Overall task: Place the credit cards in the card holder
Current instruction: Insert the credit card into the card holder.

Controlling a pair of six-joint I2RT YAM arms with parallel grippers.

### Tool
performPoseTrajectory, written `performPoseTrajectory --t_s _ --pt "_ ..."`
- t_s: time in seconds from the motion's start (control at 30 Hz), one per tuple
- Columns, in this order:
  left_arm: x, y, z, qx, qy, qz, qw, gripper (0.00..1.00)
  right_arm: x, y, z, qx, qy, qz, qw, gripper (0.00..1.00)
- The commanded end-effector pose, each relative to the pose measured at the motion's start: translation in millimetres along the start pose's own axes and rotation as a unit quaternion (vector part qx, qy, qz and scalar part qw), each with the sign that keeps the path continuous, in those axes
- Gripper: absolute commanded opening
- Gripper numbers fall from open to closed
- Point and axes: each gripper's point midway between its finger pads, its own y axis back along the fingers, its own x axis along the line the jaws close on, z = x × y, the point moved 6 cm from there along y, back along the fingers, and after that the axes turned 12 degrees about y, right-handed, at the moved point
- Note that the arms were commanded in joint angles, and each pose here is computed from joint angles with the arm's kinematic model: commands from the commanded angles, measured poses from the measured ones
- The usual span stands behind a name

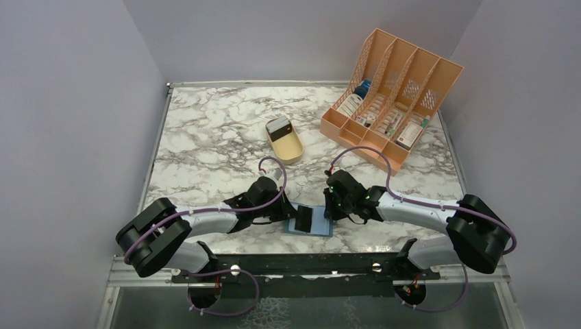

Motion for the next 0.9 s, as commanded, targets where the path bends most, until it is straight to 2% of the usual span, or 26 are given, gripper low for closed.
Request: performPoseTrajectory --t_s 0.0,0.47,0.87 --pt "0.4 -1.3 4.0 -0.01 -0.008 0.004 1.0 0.0 -0.5 -0.7 2.2 -0.01 -0.003 -0.001 1.0 0.1" --pt "3.7 0.3 7.8 -0.012 -0.07 0.021 0.997 0.0 -0.9 -0.3 1.0 -0.011 -0.003 0.0 1.0 0.1" --pt "7.6 -1.7 7.9 -0.017 -0.069 0.024 0.997 0.0 -0.8 -1.3 -0.2 -0.01 -0.005 0.001 1.0 0.1"
